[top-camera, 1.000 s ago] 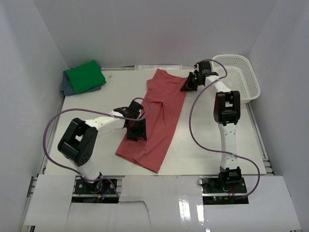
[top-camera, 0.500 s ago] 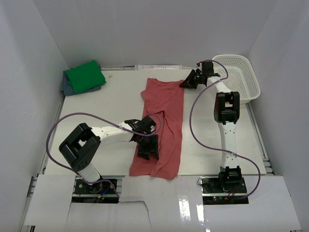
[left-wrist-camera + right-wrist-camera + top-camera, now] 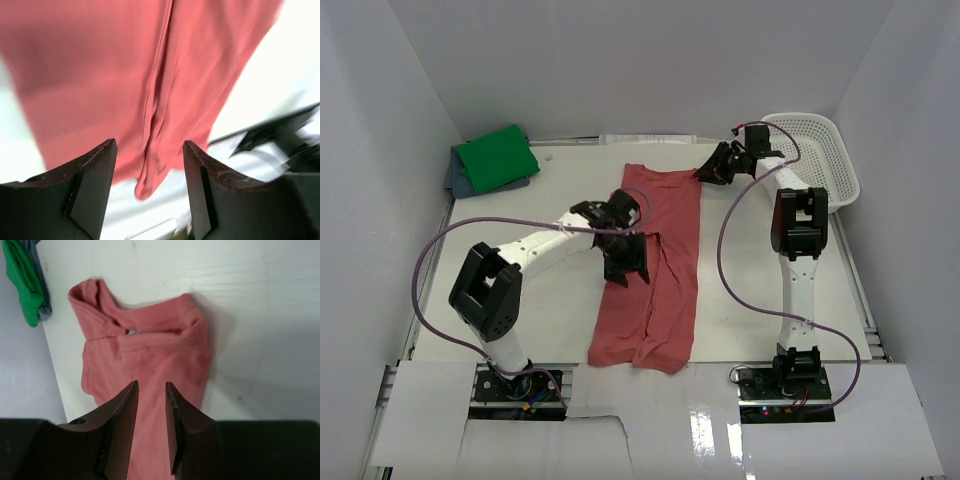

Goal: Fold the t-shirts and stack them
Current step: Rotate the tshirt 90 degrees

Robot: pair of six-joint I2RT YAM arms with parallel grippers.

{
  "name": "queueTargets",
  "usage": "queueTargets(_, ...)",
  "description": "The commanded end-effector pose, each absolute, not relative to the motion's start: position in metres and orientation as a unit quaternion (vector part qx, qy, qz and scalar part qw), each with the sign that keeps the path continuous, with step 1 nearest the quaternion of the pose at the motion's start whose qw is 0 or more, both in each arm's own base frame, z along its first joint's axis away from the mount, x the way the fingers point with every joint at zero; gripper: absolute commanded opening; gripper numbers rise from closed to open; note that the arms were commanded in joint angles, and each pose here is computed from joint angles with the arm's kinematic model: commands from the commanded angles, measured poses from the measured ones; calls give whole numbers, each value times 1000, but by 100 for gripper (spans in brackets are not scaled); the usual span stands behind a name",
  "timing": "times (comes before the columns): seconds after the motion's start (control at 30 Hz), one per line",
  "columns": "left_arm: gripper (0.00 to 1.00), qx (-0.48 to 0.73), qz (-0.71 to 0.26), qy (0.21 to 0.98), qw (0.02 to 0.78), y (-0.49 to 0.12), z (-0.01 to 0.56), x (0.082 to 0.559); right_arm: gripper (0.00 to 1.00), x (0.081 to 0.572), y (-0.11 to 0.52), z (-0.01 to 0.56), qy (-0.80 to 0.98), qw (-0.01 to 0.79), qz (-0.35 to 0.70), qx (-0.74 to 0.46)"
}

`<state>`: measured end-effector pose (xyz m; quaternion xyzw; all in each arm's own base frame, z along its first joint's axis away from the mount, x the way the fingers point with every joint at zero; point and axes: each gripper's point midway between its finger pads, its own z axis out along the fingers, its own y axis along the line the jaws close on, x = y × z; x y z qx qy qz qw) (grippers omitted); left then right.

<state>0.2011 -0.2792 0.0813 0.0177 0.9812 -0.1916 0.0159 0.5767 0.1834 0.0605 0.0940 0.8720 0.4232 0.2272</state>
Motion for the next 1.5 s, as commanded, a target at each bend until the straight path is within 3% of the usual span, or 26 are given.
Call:
queueTargets(0.0,66,6,-230,968,96,-274,133,272,35,560,192,132,856,270,441,30)
queueTargets(0.13,66,16,-253,949,188,-272,172,351,35,530,200,142,862,265,433,6)
queueTargets(0.27,66,75,-304,918,242,-303,183,399,33,496,204,133,875,238,422,4)
queueTargets(0.37,64,100,-321,907,255,-322,169,426,8,481,212,119,881,221,418,0)
queueTargets(0.43,49,104,-325,906,250,-331,152,445,8,474,219,111,885,208,415,-3)
queueTargets(0.47,23,107,-335,904,244,-335,148,449,8,472,220,106,888,204,413,-5)
queueTargets(0.53,0,107,-345,903,233,-338,137,459,8,470,223,96,895,200,399,-5)
queueTargets(1.0,0,67,-305,931,191,-313,57,487,8,466,212,46,923,173,343,19)
queueTargets(1.47,0,22,-261,947,185,-269,19,509,8,484,213,-1,932,148,328,31)
